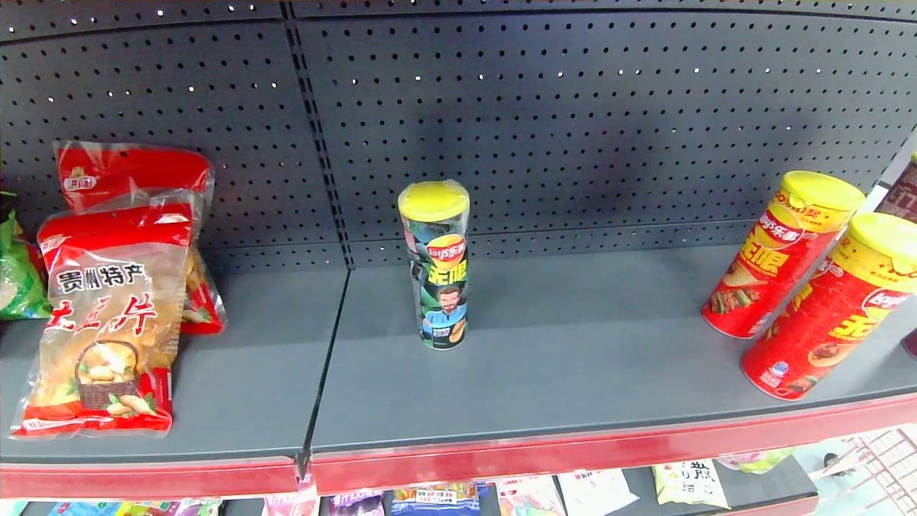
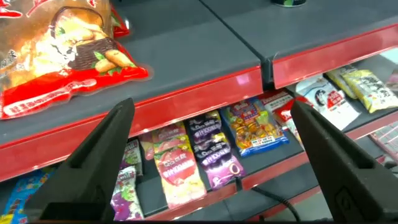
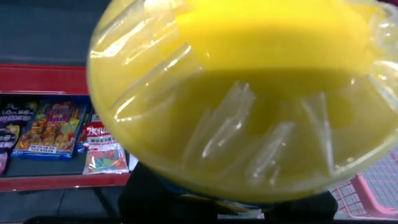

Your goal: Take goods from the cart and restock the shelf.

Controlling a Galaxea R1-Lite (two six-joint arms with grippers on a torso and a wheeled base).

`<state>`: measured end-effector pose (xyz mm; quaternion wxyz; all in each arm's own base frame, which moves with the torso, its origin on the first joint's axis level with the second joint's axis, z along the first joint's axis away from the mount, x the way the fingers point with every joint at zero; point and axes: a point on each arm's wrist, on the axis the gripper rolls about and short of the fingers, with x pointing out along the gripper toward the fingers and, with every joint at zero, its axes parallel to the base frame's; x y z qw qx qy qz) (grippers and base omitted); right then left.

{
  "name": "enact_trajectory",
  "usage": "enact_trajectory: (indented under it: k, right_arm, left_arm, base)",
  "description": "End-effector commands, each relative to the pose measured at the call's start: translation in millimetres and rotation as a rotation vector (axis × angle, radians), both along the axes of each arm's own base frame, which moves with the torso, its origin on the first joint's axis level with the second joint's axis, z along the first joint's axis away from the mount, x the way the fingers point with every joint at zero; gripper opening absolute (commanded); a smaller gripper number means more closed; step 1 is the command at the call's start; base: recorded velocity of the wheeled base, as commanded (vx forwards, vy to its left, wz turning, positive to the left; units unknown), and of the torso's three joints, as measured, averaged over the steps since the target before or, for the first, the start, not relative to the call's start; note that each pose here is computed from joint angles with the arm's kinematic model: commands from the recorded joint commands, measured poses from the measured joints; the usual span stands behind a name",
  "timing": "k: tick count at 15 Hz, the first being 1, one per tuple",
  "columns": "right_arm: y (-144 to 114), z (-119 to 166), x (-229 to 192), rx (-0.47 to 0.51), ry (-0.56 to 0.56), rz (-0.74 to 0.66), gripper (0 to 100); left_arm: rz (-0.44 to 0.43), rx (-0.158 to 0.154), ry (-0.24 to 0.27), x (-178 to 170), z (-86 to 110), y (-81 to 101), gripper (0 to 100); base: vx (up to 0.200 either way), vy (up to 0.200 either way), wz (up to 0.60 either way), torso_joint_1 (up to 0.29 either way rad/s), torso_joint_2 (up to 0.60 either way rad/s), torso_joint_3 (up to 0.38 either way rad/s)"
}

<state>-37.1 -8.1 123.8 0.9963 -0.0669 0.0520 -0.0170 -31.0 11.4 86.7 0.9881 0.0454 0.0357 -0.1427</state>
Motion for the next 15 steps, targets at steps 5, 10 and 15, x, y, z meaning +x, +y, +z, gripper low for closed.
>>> enact_trajectory:
  k: [5, 10, 15]
  right_arm:
    - [0, -2, 2, -0.011, 0.005, 0.021, 0]
    - [3, -3, 1, 0.030, 0.017, 0.176, 0]
    - [3, -6, 2, 0.032, 0.023, 0.172, 0]
  left_arm:
    - [-0.041, -0.006, 0.043, 14, 56.5, -4.6, 100]
    - [-0.347, -0.020, 0.155, 122, 126.4, -53.4, 100]
    - [-0.561, 0.042, 0.145, 239, 124.3, -105.8, 100]
  base:
    - [0.000, 0.000, 0.00, 0.000, 0.00, 0.000]
    - [0.000, 0.000, 0.00, 0.000, 0.00, 0.000]
    - [0.000, 0.000, 0.00, 0.000, 0.00, 0.000]
